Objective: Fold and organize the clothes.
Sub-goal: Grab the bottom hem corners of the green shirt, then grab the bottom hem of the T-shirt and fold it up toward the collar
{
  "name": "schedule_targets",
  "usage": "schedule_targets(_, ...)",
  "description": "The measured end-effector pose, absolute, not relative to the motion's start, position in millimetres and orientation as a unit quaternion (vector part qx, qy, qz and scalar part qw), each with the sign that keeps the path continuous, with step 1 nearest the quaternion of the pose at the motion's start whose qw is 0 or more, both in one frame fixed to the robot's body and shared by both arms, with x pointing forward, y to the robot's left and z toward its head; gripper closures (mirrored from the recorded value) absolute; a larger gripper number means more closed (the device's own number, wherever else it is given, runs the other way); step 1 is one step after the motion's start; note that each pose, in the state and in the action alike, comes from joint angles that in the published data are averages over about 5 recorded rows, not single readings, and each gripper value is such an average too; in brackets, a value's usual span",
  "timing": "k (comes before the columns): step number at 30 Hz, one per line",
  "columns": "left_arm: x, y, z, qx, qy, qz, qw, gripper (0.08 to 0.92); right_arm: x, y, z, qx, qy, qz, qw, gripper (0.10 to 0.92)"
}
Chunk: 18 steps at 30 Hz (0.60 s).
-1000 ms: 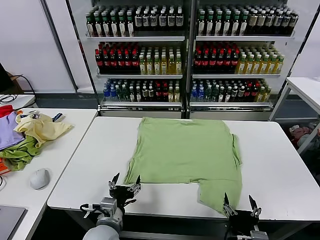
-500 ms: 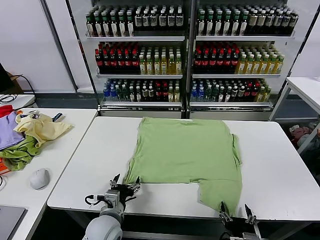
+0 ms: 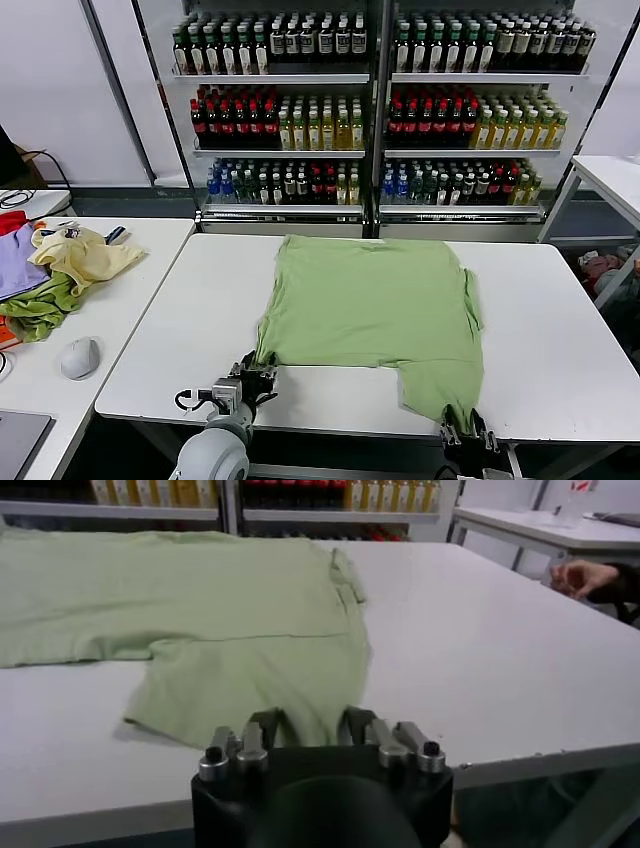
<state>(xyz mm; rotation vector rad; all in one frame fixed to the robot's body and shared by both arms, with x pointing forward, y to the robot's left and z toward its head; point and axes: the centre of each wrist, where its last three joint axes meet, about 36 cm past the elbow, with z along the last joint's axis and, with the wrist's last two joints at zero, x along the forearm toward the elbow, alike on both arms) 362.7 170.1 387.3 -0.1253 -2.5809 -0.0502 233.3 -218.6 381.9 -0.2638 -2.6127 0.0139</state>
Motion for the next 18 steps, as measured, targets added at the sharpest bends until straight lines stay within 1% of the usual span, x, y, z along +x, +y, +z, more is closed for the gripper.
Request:
schedule_targets(5, 361.3, 167.6, 385.6, -0.049, -0.959, -0.015, 0.277, 0.809, 235.0, -226.0, 383.9, -0.097, -0.964, 0.007, 0.247, 0.864)
schedule_targets(9, 359.0, 169.2, 385.5, -0.048, -0.96, -0.013, 0.275, 0.889, 235.5, -232.5, 388.3, -0.092, -0.968, 0.006, 0.234, 0.893)
schedule_targets(12, 356.2, 171.2, 386.7, -0.047, -0.961, -0.01, 0.272, 0.906, 237.2, -238.4, 394.1, -0.088, -0.972, 0.006, 0.217, 0.893)
schedule_targets(18, 348.5, 174.8, 394.9, -0.047, -0.965, 0.0, 0.257, 0.906, 245.7, -252.9, 413.2, -0.082, -0.982, 0.005, 0.172, 0.893)
